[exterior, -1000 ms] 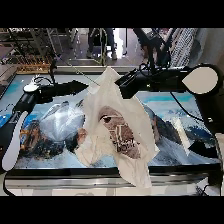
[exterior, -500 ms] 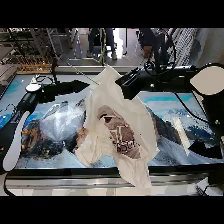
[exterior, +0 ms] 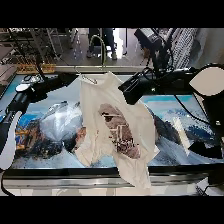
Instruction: Fold the clothes and pants, and hang the long-sleeved shirts on hangers.
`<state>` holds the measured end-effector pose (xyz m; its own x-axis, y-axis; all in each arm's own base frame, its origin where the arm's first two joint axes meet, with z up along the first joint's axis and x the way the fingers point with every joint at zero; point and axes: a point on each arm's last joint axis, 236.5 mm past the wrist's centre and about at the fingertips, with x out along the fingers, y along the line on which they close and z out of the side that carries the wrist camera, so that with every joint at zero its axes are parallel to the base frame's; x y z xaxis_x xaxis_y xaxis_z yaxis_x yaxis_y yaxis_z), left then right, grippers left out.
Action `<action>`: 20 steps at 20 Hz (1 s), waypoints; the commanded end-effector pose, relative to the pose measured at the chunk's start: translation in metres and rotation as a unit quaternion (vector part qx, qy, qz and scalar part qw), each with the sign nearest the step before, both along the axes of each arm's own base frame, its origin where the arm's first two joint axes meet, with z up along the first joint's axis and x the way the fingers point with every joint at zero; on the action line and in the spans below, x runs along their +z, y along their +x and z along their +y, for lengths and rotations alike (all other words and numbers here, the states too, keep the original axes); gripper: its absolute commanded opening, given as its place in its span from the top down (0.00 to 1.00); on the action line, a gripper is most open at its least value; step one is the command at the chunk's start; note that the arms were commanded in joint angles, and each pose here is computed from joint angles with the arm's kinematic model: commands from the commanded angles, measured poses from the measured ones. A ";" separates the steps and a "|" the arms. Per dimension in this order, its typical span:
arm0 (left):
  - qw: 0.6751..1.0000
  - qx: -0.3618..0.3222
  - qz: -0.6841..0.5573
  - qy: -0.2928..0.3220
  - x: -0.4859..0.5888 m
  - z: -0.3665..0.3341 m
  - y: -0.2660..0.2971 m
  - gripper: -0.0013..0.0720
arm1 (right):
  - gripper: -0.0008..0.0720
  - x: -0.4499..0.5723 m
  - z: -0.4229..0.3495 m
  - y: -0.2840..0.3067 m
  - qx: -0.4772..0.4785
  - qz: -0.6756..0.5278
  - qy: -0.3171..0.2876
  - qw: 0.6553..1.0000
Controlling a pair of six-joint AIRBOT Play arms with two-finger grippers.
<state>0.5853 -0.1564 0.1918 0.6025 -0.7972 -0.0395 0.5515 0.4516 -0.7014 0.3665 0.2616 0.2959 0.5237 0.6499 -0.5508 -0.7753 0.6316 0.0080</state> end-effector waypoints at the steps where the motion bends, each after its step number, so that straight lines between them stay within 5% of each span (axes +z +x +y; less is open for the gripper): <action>1: 1.000 -0.004 0.003 -0.008 0.002 0.006 -0.002 0.97 | 0.96 -0.014 -0.020 0.008 -0.025 -0.003 -0.051 0.998; 9: 0.999 -0.033 0.015 -0.016 0.002 0.001 -0.014 0.97 | 0.96 -0.054 -0.090 0.021 -0.041 -0.022 -0.251 0.967; 20: 0.996 -0.077 -0.025 0.030 0.052 -0.021 -0.060 0.97 | 0.96 -0.139 -0.101 0.068 0.013 0.013 -0.381 0.924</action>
<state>0.5424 -0.1670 0.2314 0.5052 -0.8623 -0.0337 0.6295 0.3950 -0.6691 0.4227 0.1628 0.1794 0.5200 0.1246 -0.8450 -0.7789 0.4751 -0.4093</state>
